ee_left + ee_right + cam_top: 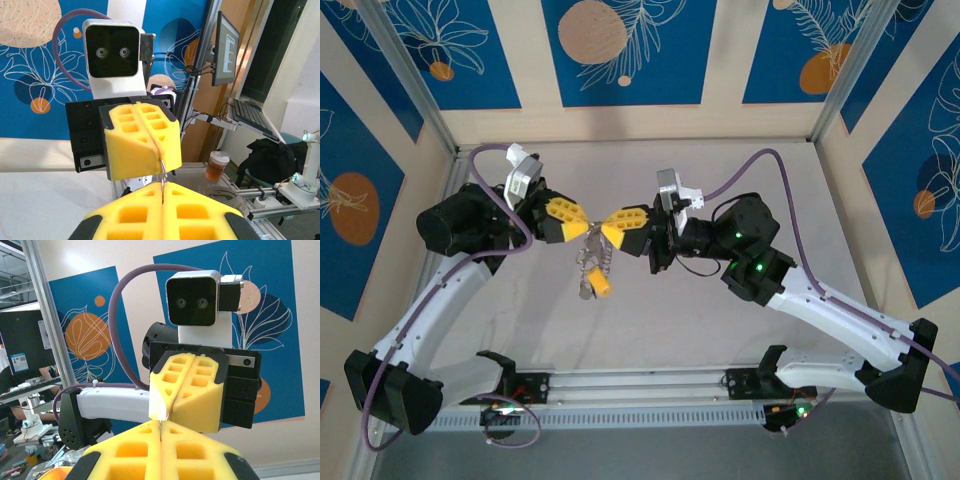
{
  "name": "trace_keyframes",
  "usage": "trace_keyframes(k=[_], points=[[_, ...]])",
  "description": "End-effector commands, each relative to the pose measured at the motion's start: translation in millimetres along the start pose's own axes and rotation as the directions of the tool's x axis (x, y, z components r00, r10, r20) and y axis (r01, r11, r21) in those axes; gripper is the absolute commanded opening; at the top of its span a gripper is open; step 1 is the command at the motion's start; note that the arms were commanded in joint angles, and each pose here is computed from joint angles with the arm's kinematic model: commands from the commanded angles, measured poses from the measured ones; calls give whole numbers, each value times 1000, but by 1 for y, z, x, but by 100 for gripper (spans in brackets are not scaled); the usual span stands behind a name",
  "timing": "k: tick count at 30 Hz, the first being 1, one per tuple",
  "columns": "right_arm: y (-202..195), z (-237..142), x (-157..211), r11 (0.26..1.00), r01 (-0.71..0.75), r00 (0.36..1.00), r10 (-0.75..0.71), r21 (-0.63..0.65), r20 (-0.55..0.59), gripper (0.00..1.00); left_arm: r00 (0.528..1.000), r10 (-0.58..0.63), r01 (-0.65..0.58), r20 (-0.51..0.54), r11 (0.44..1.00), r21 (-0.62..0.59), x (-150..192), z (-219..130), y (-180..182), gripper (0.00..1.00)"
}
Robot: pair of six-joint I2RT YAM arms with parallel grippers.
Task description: Put the keys on the keyring
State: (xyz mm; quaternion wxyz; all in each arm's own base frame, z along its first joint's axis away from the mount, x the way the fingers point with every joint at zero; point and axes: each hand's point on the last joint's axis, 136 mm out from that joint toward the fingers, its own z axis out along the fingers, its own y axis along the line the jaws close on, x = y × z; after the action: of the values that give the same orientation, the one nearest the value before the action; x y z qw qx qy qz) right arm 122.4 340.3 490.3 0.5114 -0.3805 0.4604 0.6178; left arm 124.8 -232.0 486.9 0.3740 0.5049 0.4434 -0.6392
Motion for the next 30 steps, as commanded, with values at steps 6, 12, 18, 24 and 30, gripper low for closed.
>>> trace_keyframes(k=[6,12,18,24,30], points=[[11,5,-10,999,13,1000,-12,-51,15,0,997,66,-67,37,998,3,-14,2,-12,0],[9,7,-10,999,14,1000,-14,-41,12,0,997,65,-65,35,998,1,-13,2,-11,0],[6,12,-8,999,9,1000,-9,-33,-5,0,998,62,-62,27,998,-1,-10,2,-11,0],[9,14,-4,999,35,999,-36,-22,-21,0,997,67,-67,26,998,-14,-8,1,-9,0],[13,7,1,993,117,993,-116,28,-34,0,997,72,-70,29,996,-58,-6,0,-4,0]])
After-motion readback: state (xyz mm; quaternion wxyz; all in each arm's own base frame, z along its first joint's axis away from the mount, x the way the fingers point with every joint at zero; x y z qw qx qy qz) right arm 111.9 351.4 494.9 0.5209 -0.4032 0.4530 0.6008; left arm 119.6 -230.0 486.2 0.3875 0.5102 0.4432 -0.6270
